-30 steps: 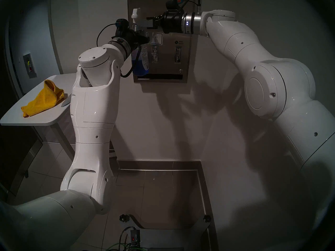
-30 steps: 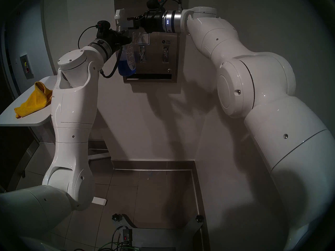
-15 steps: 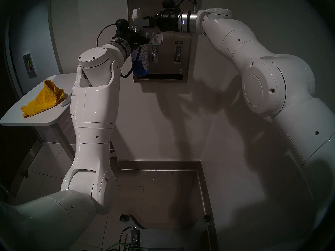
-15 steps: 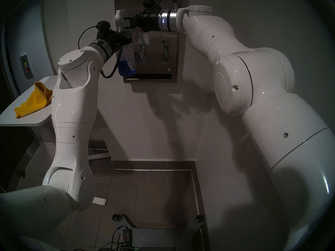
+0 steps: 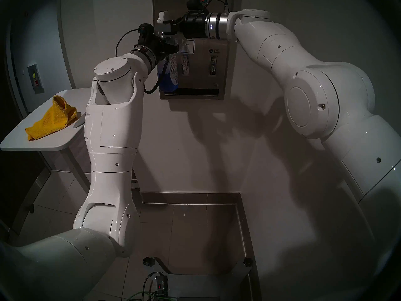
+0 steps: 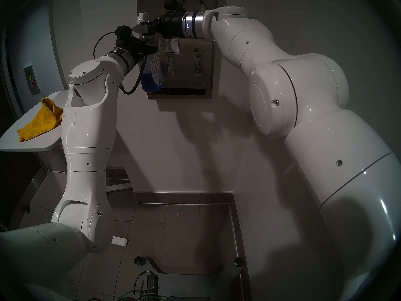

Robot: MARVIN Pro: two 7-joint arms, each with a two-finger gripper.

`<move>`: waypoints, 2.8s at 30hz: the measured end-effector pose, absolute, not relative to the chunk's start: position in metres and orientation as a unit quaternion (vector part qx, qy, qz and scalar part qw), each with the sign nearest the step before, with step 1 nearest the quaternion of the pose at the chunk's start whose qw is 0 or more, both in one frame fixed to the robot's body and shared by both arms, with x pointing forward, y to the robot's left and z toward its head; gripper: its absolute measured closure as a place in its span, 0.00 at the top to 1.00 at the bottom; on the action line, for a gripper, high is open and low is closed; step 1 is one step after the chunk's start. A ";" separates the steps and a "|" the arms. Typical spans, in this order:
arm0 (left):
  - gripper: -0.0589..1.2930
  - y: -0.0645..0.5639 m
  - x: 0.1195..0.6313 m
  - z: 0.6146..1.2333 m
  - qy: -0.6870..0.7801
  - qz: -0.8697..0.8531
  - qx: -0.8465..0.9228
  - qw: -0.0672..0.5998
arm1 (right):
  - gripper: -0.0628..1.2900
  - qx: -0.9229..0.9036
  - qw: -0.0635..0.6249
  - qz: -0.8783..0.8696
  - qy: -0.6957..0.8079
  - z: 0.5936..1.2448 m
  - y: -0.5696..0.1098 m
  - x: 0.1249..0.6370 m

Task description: Pick up the cleaner bottle and spray the cleaner onto the surface

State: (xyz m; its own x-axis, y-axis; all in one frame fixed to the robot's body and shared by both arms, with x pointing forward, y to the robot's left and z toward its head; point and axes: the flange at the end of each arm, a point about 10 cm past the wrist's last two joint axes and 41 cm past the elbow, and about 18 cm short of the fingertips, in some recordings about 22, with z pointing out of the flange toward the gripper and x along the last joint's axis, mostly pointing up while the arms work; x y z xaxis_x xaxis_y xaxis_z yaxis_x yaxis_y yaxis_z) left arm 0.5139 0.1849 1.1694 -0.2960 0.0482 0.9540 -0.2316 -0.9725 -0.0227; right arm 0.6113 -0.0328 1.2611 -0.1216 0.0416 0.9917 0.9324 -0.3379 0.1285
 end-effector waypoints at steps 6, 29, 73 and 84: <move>0.30 0.186 0.514 1.169 -0.076 0.801 0.587 0.087 | 0.94 -0.551 0.368 -0.605 -0.442 1.260 -0.027 0.611; 0.29 0.188 0.513 1.170 -0.073 0.801 0.588 0.089 | 0.76 -0.559 0.360 -0.608 -0.434 1.255 -0.023 0.614; 0.29 0.184 0.513 1.169 -0.075 0.798 0.590 0.097 | 0.94 -0.568 0.336 -0.618 -0.427 1.265 -0.033 0.618; 0.29 0.184 0.513 1.170 -0.075 0.799 0.589 0.097 | 0.95 -0.568 0.333 -0.617 -0.431 1.266 -0.022 0.616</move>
State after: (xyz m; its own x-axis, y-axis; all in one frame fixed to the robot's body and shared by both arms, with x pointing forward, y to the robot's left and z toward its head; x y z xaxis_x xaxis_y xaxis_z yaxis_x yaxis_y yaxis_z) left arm 0.5126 0.1842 1.1699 -0.2866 0.0666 0.9557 -0.2442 -0.9697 -0.0057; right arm 0.6157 -0.0218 1.2660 -0.1326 0.0784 0.9881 0.9011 -0.4058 0.1531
